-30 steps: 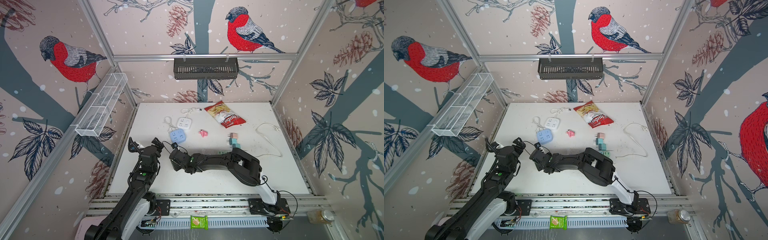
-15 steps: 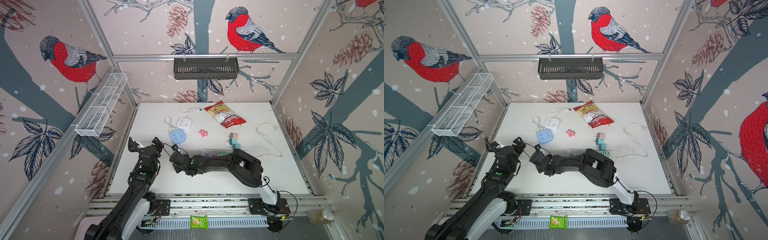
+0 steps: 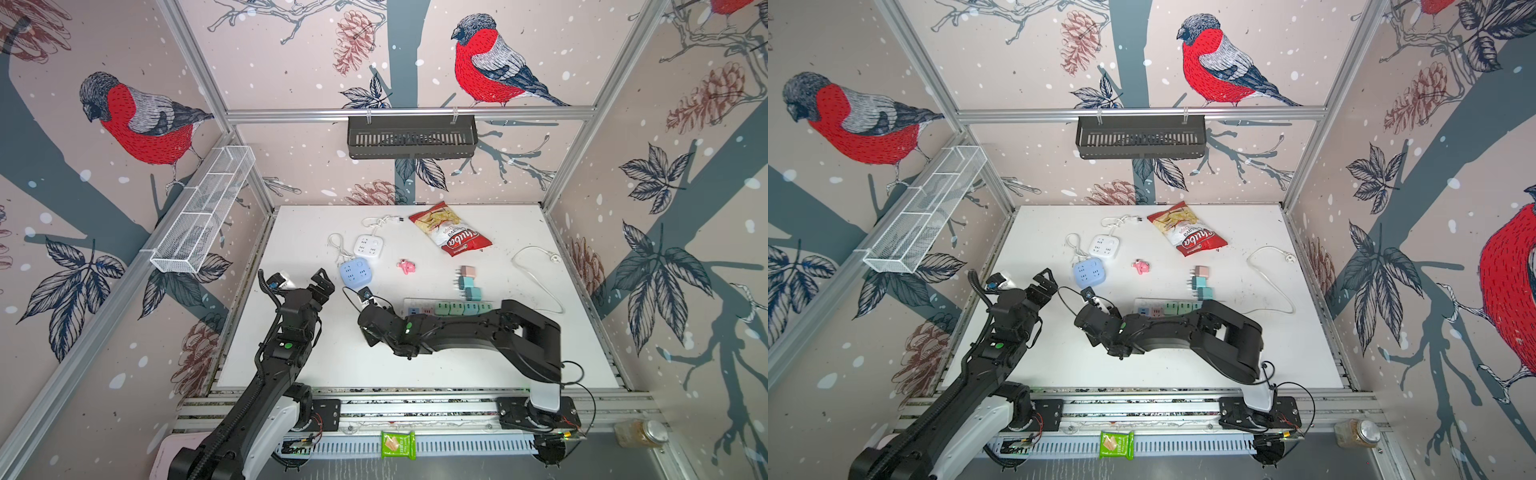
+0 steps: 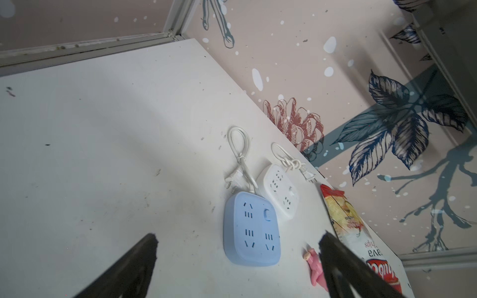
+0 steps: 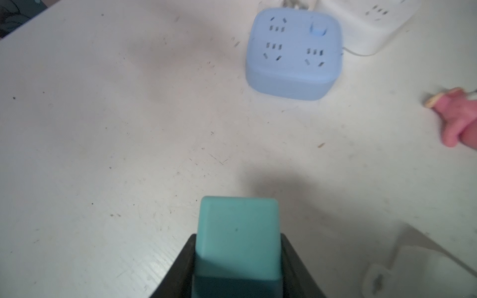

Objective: Insert the plug
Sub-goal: 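Lift the teal adapter with the right gripper and carry it toward center, then carry the teal adapter toward the left gripper while the left reaches to meet it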

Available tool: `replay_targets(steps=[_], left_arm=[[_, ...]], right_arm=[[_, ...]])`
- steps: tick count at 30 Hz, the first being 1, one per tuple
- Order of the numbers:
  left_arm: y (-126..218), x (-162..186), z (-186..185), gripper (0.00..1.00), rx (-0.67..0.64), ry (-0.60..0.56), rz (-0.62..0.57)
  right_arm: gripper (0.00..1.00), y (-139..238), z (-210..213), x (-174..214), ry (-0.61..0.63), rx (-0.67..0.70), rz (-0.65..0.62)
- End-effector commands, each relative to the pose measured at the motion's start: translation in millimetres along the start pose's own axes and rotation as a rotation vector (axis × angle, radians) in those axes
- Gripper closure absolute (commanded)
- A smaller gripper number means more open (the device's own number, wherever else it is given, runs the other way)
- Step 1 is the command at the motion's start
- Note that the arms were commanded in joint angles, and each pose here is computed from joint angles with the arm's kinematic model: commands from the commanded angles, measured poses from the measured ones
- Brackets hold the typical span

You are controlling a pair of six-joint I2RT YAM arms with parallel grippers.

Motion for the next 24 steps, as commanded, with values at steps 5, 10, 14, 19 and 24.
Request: replay_targets(steps=[5, 10, 14, 19, 24], left_arm=[[7.0, -12.3, -38.7, 0.02, 0.277, -0.082, 0.010], [14.5, -7.1, -67.7, 0.05, 0.450, -0.164, 0.035], [24.9, 2.6, -99.7, 0.13, 0.612, -0.243, 0.069], [40.3, 15.7, -130.3, 0.15, 0.819, -0.312, 0.118], [56.2, 30.2, -159.4, 0.18, 0.965, -0.369, 0.186]], right_arm=[[0.71, 60.6, -34.2, -21.6, -0.001, 0.066, -0.254], [0.72, 101.7, -62.9, -19.4, -0.011, 0.113, -0.379], [0.73, 130.2, -83.1, -11.2, -0.006, 0.117, -0.472], [0.74, 160.1, -107.9, -0.6, -0.018, 0.124, -0.591], [0.78, 178.5, -123.7, 7.1, -0.023, 0.113, -0.683]])
Point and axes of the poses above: each gripper's point midway between its finger pads, its own y axis back along the fingers, its own z axis along the line the jaws close on, x = y × z, the point moved 8 cm from there along y, back along the fingers, and after that the axes turned 4 degrees about -y, right-handed, at the moved point
